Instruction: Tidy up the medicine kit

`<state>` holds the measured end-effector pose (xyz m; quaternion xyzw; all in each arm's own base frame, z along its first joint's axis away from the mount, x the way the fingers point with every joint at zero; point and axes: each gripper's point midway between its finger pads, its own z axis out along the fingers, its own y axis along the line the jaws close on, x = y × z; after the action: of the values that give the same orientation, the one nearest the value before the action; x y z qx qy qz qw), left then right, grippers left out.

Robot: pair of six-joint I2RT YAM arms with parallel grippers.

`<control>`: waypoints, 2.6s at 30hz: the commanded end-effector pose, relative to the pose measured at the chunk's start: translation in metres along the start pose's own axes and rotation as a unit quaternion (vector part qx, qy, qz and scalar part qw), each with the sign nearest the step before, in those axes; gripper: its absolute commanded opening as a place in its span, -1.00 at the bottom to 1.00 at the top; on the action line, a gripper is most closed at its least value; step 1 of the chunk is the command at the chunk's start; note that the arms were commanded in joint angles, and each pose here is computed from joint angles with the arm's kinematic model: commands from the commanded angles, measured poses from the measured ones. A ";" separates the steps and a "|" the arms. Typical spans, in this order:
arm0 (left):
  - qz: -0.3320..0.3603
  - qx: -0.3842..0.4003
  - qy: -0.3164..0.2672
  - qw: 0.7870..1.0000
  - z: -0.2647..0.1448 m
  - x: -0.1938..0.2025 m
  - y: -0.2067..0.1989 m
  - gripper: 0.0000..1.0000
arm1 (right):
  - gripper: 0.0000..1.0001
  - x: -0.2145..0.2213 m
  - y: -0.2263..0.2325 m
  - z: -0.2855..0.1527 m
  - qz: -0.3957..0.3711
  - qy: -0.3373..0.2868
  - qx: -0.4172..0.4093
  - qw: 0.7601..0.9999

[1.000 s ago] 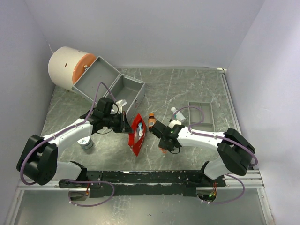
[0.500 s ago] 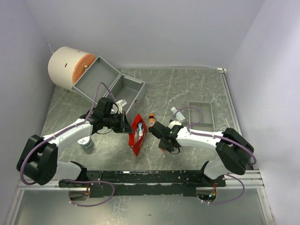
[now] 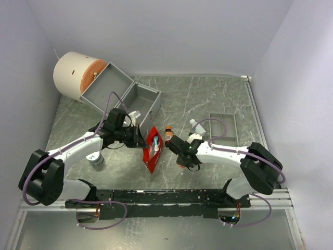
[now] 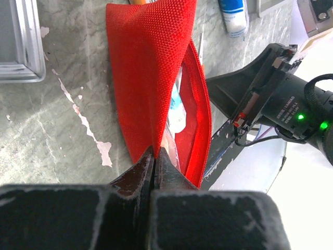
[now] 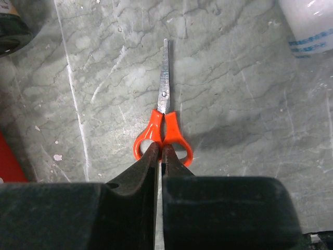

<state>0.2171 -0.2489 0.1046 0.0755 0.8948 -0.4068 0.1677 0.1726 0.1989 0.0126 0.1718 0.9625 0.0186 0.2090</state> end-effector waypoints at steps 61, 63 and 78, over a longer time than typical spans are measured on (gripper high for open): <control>-0.078 0.066 -0.048 0.994 0.004 0.003 -0.011 -0.86 | -1.00 -0.007 0.149 -0.090 -0.004 0.017 -0.394 0.919; -0.078 0.066 -0.048 0.994 0.003 0.003 -0.012 -0.86 | -1.00 -0.006 0.145 -0.088 -0.003 0.019 -0.382 0.924; -0.079 0.058 -0.048 0.994 0.004 0.002 -0.009 -0.86 | -1.00 -0.002 0.116 -0.074 0.041 0.035 -0.313 0.948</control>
<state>0.2048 -0.2524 0.0919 -0.0242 0.8739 -0.4597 0.1564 0.1844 0.3218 0.0987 0.1113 0.8994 0.3594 0.2227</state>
